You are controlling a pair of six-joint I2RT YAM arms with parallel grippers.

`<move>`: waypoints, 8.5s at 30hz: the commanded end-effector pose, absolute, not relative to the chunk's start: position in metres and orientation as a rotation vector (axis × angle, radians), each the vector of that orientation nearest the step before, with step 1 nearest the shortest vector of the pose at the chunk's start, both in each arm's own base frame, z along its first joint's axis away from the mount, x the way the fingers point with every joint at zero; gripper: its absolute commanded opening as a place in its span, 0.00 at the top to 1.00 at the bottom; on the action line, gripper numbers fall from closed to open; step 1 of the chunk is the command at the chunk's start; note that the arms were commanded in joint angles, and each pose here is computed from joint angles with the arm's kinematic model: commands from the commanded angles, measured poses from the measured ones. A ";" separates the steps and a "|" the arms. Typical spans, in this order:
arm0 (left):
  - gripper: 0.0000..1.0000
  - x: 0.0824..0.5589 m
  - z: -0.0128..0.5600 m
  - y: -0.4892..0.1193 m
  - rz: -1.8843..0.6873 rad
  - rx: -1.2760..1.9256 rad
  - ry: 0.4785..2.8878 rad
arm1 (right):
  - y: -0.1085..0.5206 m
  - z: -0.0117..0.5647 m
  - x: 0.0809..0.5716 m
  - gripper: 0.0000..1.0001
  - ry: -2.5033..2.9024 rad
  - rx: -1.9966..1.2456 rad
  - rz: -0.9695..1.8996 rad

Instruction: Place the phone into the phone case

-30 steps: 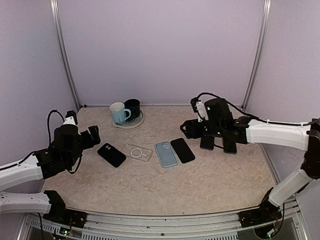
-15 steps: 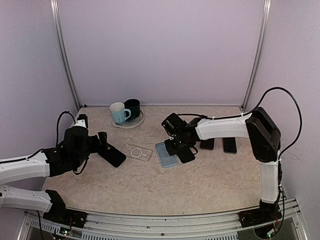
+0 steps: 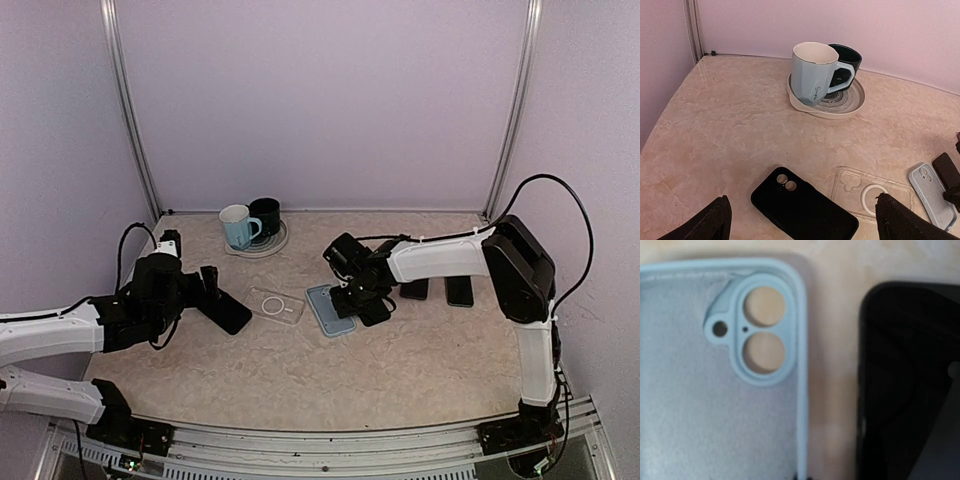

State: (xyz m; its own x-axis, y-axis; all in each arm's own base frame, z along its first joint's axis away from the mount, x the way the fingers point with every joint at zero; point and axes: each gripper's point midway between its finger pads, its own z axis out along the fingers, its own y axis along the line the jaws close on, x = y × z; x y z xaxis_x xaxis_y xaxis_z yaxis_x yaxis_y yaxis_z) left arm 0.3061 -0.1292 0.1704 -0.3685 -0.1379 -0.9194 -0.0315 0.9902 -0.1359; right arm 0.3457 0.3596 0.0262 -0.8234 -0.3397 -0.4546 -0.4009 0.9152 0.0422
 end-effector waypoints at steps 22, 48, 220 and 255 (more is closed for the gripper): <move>0.01 0.311 0.174 -0.146 -0.143 -0.081 1.938 | 0.213 0.039 0.196 1.00 2.937 -0.117 0.181; 0.01 0.319 0.184 -0.167 -0.168 -0.040 1.949 | 0.283 0.099 0.336 0.01 2.645 -0.510 0.261; 0.01 0.290 0.146 -0.280 -0.042 0.445 1.936 | 0.251 0.005 0.172 0.31 2.973 -0.298 0.069; 0.01 0.298 0.137 -0.402 -1.070 0.477 2.079 | 0.325 0.064 0.236 0.63 2.380 -0.610 0.439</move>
